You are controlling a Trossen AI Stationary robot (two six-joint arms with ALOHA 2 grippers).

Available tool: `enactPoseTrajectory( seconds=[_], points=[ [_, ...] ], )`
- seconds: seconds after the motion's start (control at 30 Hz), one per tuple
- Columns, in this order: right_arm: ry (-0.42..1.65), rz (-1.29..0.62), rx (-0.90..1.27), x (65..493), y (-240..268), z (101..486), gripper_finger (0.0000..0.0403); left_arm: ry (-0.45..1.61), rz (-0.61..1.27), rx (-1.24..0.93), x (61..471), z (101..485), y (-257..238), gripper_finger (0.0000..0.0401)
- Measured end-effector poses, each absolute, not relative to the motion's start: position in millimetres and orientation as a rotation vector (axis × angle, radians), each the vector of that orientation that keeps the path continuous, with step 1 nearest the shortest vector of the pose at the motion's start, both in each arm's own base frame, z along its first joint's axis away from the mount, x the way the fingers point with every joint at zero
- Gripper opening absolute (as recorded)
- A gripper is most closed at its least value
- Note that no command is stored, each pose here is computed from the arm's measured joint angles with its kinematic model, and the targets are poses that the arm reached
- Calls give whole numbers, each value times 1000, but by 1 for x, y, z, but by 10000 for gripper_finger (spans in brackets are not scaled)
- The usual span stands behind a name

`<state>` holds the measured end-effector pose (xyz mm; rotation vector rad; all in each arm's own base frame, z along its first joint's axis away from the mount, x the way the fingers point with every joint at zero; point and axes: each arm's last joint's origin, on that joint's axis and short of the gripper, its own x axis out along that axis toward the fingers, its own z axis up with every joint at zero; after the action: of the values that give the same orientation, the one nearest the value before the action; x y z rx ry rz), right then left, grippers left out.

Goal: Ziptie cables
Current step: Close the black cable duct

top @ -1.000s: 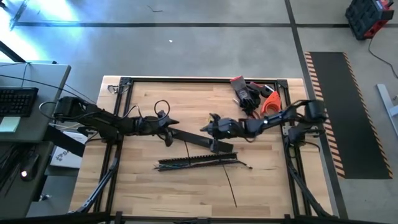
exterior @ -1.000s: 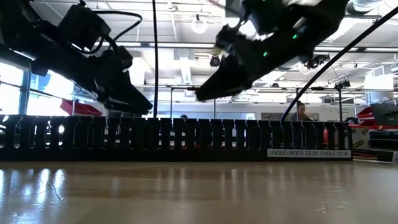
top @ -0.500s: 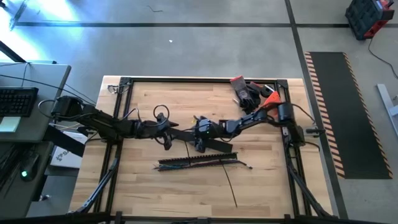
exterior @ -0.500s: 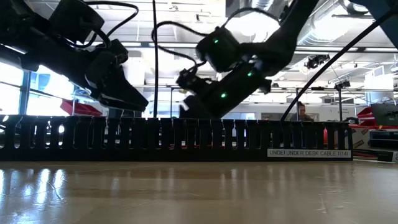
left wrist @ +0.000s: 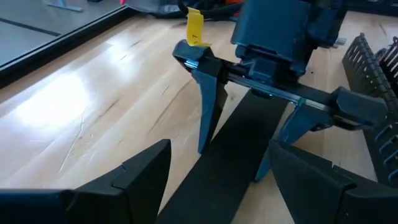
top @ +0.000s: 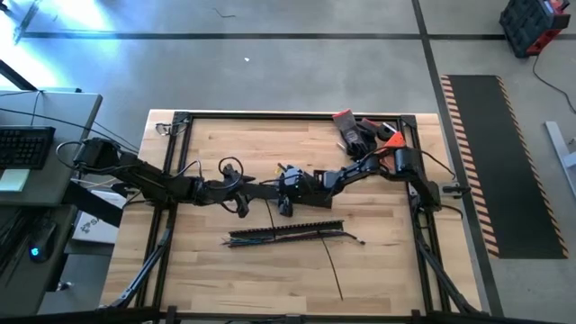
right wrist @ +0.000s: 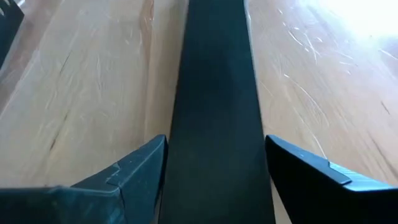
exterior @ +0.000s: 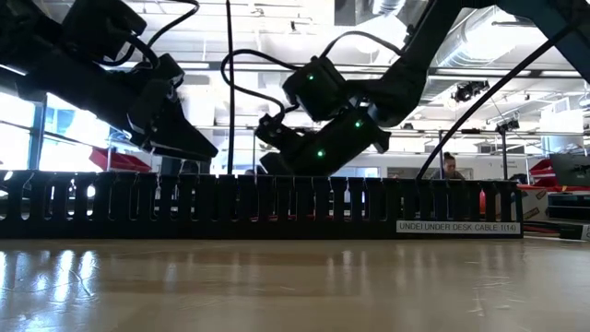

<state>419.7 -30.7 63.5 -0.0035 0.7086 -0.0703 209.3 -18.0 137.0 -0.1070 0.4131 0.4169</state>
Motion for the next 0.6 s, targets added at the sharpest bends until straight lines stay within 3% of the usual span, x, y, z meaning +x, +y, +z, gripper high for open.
enactPoseTrajectory(
  seconds=[0.23,0.6],
  points=[
    [649,-65,-58,421,-33,80,259,408,434,-112,209,137,-17,252],
    [707,-4,6,418,-41,57,257,390,436,-134,210,138,-18,252]
  ],
)
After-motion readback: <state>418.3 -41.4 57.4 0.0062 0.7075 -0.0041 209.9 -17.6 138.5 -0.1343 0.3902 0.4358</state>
